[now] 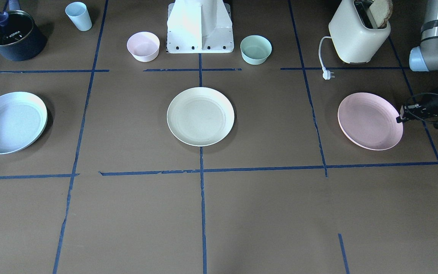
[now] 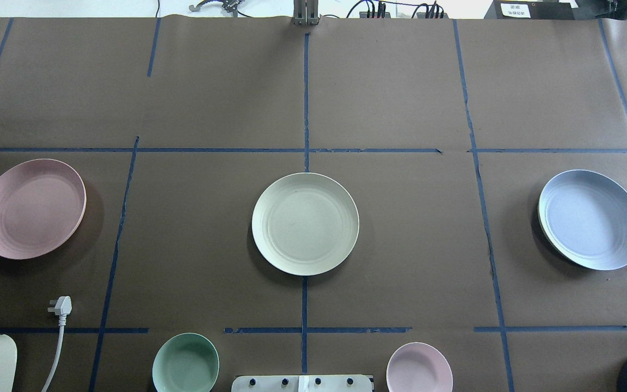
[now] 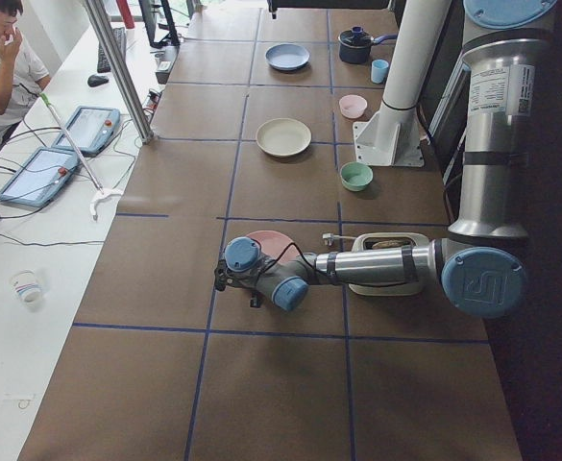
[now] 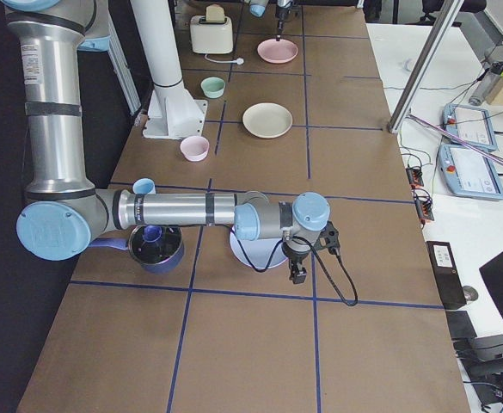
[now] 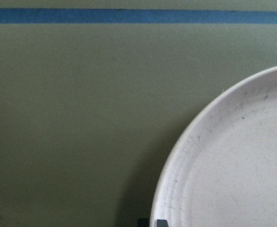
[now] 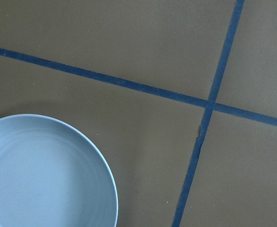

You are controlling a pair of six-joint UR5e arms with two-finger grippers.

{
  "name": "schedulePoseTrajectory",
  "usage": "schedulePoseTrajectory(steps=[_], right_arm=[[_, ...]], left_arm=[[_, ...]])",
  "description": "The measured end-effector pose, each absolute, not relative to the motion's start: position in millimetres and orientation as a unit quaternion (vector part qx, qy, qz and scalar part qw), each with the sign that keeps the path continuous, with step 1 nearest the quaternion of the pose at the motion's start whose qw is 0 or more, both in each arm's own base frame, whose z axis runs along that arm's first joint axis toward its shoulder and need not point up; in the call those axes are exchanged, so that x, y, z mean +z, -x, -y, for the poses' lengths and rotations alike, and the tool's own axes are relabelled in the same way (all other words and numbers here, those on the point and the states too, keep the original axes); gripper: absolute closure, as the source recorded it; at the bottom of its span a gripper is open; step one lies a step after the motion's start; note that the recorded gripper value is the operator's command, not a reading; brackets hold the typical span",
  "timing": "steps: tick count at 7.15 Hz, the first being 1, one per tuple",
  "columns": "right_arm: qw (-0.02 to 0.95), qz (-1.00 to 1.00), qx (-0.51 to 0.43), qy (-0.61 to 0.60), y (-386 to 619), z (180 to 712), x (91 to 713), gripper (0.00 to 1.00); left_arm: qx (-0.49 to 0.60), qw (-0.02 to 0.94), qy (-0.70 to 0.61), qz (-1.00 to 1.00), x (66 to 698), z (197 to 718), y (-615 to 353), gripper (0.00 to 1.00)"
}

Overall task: Stack three plates with pink and blue
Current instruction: 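Reach the left gripper to the pink plate's rim and grasp it, then carry the pink plate with the left gripper onto the cream plate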

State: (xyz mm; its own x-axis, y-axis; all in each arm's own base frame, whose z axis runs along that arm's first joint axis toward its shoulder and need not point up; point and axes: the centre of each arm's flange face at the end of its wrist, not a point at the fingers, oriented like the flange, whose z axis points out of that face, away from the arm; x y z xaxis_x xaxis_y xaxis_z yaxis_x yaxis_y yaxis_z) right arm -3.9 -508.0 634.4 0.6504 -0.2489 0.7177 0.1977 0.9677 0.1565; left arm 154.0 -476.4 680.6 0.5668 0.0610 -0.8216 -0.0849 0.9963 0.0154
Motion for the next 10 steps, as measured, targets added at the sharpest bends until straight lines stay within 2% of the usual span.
schedulePoseTrajectory(steps=[2, 3, 5, 6, 8, 9, 10], right_arm=[[0.907, 0.401, -0.124, -0.035, 4.2, 509.1, 631.3, 0.0], [0.905, 0.404, -0.124, -0.035, 4.9, 509.4, 630.3, 0.0], [0.899, 0.418, -0.124, -0.035, 7.2, 509.3, 627.2, 0.0], [0.897, 0.422, -0.124, -0.036, 7.8, 509.7, 625.5, 0.0], [0.896, 0.425, -0.127, -0.036, 11.1, 511.5, 623.1, 0.0], [0.895, 0.425, -0.127, -0.036, 12.1, 512.3, 622.4, 0.0], [0.895, 0.426, -0.127, -0.035, 12.7, 512.8, 622.3, 0.0]], left_arm=[[0.069, 0.854, 0.021, -0.515, 649.5, 487.2, -167.4, 1.0], [0.088, 0.828, 0.025, -0.554, 614.2, 503.4, -179.7, 1.0], [0.096, 0.794, 0.027, -0.6, 505.4, 544.5, -219.7, 1.0], [0.104, 0.782, 0.043, -0.613, 436.1, 548.5, -270.8, 1.0], [0.112, 0.777, 0.048, -0.617, 322.9, 522.5, -385.7, 1.0], [0.112, 0.781, 0.037, -0.614, 294.8, 498.8, -431.9, 0.97], [0.112, 0.785, 0.023, -0.609, 279.1, 477.6, -468.1, 0.78]])
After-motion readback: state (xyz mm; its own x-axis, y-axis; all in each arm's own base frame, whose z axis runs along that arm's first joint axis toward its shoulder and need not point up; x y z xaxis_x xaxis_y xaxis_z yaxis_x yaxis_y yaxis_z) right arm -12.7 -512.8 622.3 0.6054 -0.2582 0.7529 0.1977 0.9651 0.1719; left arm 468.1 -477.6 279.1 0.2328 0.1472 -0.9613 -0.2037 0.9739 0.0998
